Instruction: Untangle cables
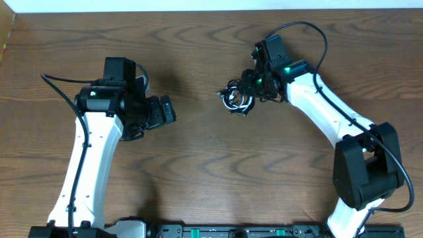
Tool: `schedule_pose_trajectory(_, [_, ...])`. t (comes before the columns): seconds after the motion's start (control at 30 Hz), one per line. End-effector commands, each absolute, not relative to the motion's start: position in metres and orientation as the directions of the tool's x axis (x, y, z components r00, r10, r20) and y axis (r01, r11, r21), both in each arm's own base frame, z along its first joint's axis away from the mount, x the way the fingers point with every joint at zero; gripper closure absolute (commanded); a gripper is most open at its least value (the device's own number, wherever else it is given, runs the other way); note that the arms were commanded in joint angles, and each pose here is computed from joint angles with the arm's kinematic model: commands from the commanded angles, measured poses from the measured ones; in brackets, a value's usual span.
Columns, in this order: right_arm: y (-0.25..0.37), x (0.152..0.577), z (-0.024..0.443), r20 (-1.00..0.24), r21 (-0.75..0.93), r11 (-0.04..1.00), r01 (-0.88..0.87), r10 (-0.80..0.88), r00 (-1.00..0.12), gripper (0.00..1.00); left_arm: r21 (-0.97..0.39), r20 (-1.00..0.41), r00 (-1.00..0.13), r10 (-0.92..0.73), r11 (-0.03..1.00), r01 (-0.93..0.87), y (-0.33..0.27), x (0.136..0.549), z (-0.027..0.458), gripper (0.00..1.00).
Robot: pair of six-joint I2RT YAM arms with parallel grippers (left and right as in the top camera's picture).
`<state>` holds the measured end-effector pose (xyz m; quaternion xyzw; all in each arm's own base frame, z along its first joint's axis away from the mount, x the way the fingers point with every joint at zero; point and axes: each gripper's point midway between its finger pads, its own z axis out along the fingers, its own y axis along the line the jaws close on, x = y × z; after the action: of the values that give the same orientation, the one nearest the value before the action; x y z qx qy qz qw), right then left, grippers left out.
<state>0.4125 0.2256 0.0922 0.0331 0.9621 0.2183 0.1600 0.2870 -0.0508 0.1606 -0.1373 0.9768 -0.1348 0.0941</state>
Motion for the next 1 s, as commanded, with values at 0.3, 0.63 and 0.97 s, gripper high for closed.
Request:
schedule_pose_trajectory(0.3, [0.216, 0.423, 0.056, -0.241, 0.383, 0.915, 0.124, 0.229, -0.943, 0.69, -0.276, -0.151, -0.947, -0.283, 0.932, -0.234, -0.048, 0.288, 0.16, 0.02])
schedule_pose_trajectory(0.63, [0.223, 0.425, 0.054, -0.236, 0.411, 0.905, 0.111, 0.223, -0.946, 0.99, -0.276, -0.151, -0.947, -0.283, 0.932, -0.234, -0.048, 0.288, 0.16, 0.02])
schedule_pose_trajectory(0.97, [0.248, 0.43, 0.11, -0.281, 0.568, 0.822, -0.04, 0.148, -0.948, 0.99, -0.276, -0.151, -0.947, -0.283, 0.932, -0.234, -0.048, 0.288, 0.16, 0.02])
